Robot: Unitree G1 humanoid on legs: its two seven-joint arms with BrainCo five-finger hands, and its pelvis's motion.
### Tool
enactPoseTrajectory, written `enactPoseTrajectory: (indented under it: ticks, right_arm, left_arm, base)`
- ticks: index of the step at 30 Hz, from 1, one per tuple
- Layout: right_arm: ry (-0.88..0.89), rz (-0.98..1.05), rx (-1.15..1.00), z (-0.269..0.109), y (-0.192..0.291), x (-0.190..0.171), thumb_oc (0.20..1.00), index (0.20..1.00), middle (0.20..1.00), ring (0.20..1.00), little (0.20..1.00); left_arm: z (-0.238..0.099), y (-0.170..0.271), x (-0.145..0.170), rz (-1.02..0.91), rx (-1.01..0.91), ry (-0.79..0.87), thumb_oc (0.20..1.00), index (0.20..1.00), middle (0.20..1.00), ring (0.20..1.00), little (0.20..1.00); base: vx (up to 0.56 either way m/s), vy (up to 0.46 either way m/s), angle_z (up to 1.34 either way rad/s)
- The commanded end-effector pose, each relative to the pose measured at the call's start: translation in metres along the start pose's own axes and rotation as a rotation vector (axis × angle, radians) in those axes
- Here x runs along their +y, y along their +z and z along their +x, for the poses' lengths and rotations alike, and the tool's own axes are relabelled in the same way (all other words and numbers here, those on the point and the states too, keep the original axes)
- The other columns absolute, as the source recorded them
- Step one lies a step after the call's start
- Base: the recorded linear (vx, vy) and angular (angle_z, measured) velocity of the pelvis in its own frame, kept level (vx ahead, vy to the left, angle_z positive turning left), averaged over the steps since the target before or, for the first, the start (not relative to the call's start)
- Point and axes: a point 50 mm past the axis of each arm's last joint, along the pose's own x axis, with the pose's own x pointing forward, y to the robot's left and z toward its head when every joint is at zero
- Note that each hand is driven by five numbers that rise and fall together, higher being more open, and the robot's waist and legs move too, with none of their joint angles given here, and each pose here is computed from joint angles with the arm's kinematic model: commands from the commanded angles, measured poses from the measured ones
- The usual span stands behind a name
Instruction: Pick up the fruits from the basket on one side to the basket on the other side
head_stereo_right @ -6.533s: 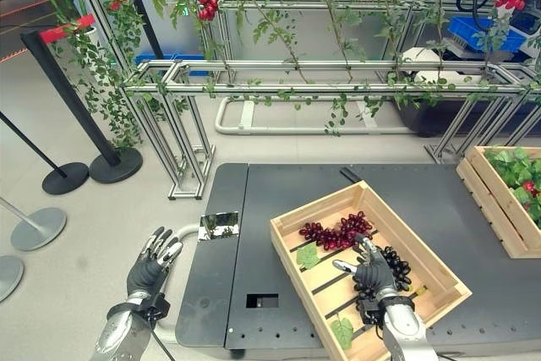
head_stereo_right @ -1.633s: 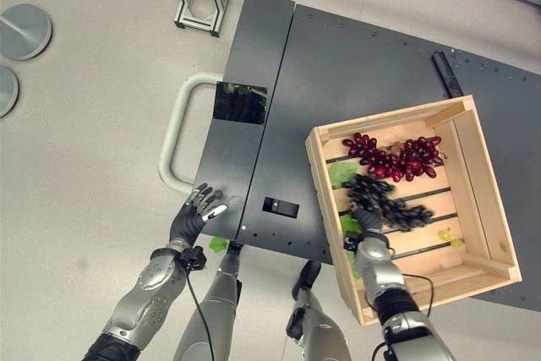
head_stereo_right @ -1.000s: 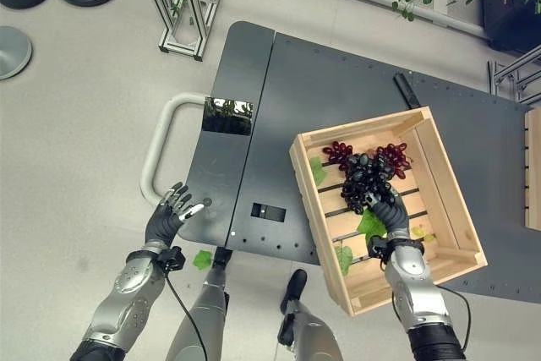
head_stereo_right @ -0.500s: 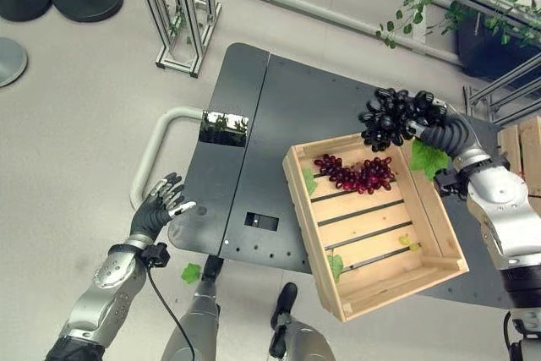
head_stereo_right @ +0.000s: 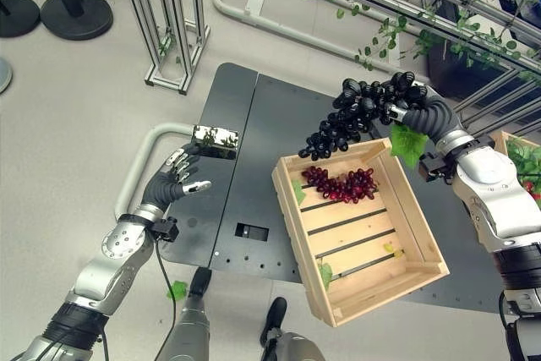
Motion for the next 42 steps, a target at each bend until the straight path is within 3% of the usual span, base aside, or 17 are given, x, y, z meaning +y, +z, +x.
enactPoseTrajectory:
  ticks: [1, 7, 21, 33, 42]
  right_arm:
    - [0.071, 0.048, -0.111, 0.016, 0.021, 0.019, 0.200, 0.200, 0.200, 0.200, 0.200]
    - [0.161, 0.153, -0.126, 0.025, 0.015, 0.056, 0.200, 0.200, 0.200, 0.200, 0.200]
    - [0.277, 0.355, -0.068, 0.023, -0.012, 0.129, 0.200, 0.200, 0.200, 0.200, 0.200]
    - [0.363, 0.494, -0.047, 0.016, -0.016, 0.182, 0.200, 0.200, 0.200, 0.200, 0.200]
    - [0.468, 0.653, -0.112, 0.013, 0.012, 0.229, 0.200, 0.200, 0.200, 0.200, 0.200]
  left_arm:
    - [0.009, 0.010, -0.015, 0.070, -0.067, -0.071, 1.000, 1.000, 1.000, 1.000, 1.000]
    - [0.022, 0.020, -0.035, 0.140, -0.111, -0.152, 1.000, 1.000, 1.000, 1.000, 1.000]
    - [0.021, 0.000, -0.072, 0.159, -0.058, -0.261, 1.000, 1.000, 1.000, 1.000, 1.000]
    - [0.020, -0.015, -0.082, 0.080, 0.001, -0.212, 1.000, 1.000, 1.000, 1.000, 1.000]
    - [0.026, -0.022, -0.088, -0.002, 0.037, -0.127, 1.000, 1.000, 1.000, 1.000, 1.000]
  base:
    - [0.05, -0.003, -0.02]
    - [0.06, -0.002, -0.01]
    - [0.05, 0.000, -0.01]
    - [0.01, 0.002, -0.01]
    - [0.01, 0.004, -0.03]
